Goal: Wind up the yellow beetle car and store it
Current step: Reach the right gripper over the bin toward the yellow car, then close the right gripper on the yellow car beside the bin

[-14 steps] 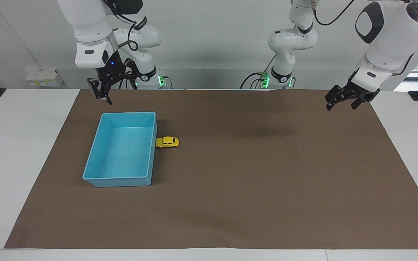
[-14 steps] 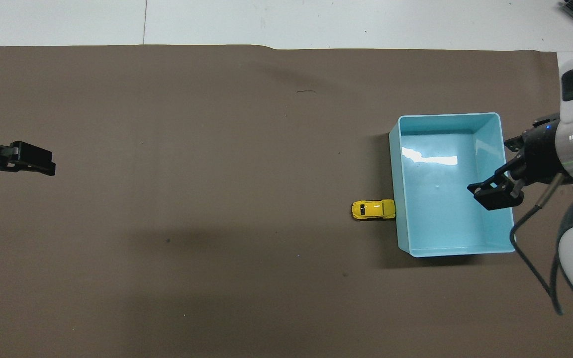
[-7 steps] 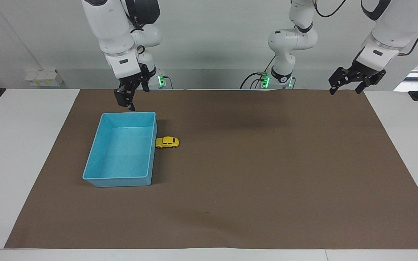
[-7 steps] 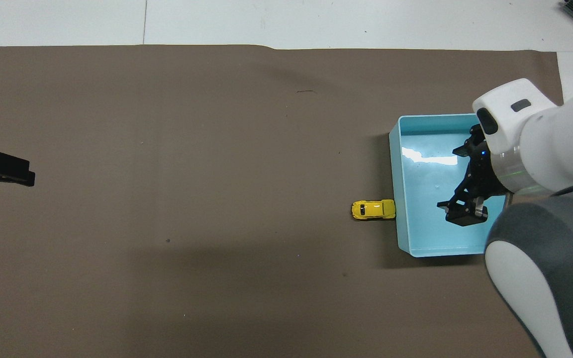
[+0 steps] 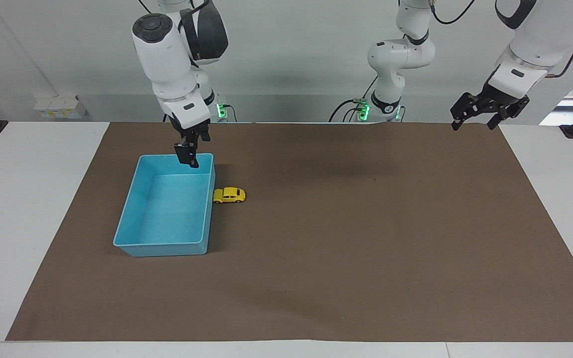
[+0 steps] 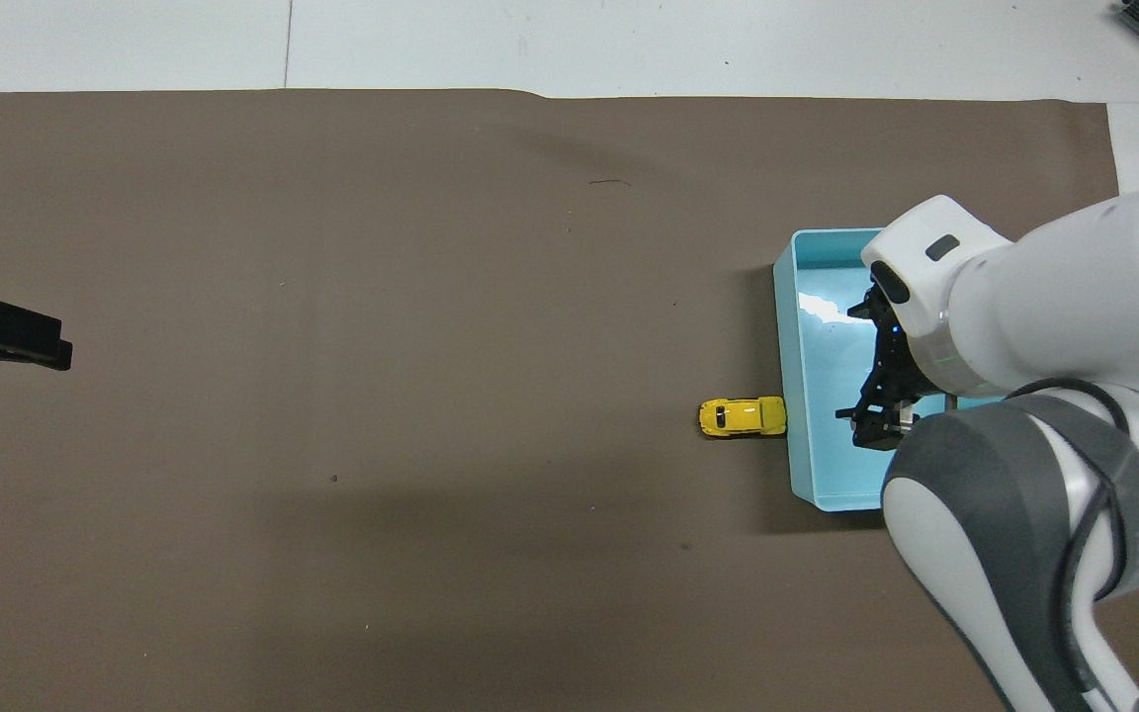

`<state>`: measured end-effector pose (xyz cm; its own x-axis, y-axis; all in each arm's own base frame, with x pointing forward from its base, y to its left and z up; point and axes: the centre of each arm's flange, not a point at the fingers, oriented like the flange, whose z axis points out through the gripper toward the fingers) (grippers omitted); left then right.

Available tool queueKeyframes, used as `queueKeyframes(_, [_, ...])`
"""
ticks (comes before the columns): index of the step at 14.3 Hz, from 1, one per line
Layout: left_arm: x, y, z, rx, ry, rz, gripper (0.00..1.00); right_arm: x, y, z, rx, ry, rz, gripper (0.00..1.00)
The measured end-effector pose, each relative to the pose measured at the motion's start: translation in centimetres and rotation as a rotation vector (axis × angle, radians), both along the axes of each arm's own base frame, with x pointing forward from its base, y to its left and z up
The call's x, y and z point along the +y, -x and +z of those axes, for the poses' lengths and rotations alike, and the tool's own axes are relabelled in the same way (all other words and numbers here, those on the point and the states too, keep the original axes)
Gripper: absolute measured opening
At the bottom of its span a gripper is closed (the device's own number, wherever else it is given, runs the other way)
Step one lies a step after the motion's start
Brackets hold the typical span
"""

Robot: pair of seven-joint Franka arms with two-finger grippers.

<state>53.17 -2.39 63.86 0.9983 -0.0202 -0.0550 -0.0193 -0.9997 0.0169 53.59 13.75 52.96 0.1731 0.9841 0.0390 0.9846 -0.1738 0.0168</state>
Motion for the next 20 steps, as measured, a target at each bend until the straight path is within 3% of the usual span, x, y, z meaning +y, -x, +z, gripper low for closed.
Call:
queueKeyframes(5, [-0.1, 0.0, 0.0, 0.000, 0.000, -0.002, 1.00, 2.2, 0.7, -5.3, 0.016, 0.005, 0.040, 1.00])
queueKeyframes(10, [-0.1, 0.0, 0.0, 0.000, 0.000, -0.002, 1.00, 2.5, 1.3, -7.2, 0.039, 0.012, 0.099, 1.00])
queueKeyframes(20, [-0.1, 0.0, 0.0, 0.000, 0.000, -0.002, 1.00, 3.2, 2.5, -14.4, -0.007, 0.004, 0.145, 1.00])
